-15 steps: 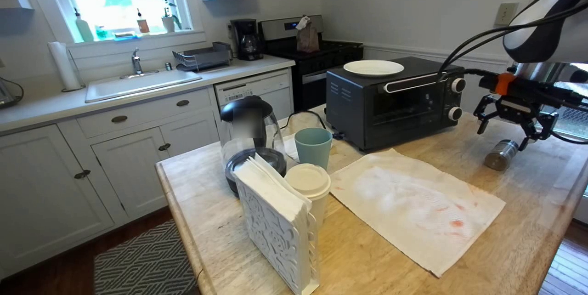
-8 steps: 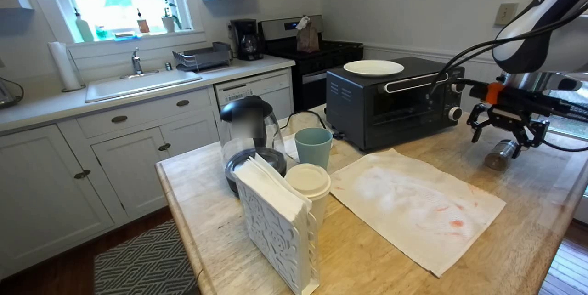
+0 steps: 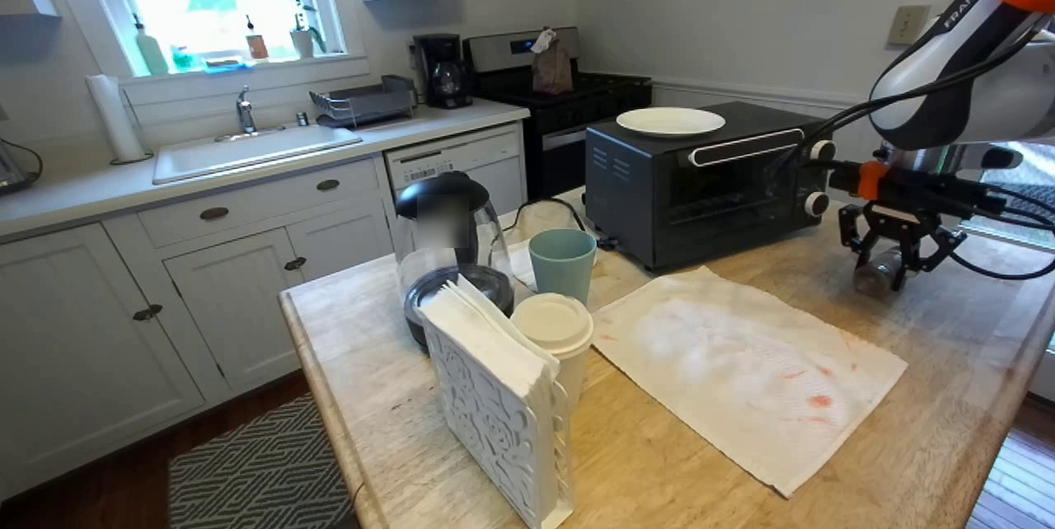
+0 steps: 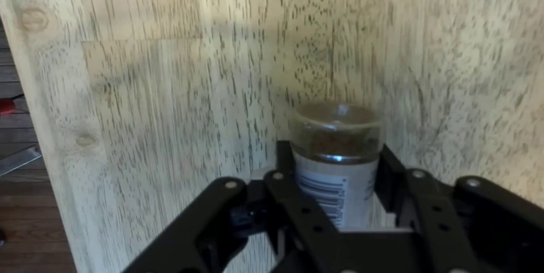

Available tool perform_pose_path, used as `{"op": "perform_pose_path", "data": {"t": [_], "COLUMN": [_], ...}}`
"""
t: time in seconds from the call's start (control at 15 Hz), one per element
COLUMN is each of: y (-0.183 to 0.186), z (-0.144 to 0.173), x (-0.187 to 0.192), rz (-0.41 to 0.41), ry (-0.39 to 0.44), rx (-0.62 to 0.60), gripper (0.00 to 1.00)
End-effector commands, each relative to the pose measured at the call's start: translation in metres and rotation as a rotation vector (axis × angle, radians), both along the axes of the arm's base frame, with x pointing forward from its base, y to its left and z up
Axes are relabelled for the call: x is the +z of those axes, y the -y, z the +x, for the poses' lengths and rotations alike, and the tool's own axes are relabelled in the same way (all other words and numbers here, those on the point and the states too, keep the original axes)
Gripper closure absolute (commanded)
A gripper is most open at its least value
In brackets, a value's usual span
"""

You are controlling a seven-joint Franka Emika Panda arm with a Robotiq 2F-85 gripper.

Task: Pick up the spice bottle and make it stand upright on the table

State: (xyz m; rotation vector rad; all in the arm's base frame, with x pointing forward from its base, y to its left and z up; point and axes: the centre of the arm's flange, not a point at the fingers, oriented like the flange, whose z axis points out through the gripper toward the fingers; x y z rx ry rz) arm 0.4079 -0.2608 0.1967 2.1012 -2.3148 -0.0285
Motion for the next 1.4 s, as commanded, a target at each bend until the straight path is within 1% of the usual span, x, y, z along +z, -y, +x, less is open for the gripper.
{"op": "perform_pose_path", "data": {"t": [0.0, 0.2, 0.4, 0.6, 0.8, 1.07, 1.33], "y": [-0.004, -0.001, -0.006, -0.017, -0.034, -0.06, -0.081], "z": [-0.002, -0.016, -0.022, -0.018, -0.011, -0.003, 0.006], "x": [0.016, 0.035, 0.046, 0.046, 0.044, 0.042, 0.03], "rz": [-0.033, -0.093, -0.191, -0.299, -0.394, -0.517, -0.632], "ry": [-0.031, -0.067, -0.096, -0.092, -0.052, -0.036, -0.078], "rx": [0.001, 0.009, -0.009, -0.047, -0.072, -0.064, -0.053], "gripper": [0.78, 0.78, 0.78, 0.78, 0.78, 0.78, 0.78]}}
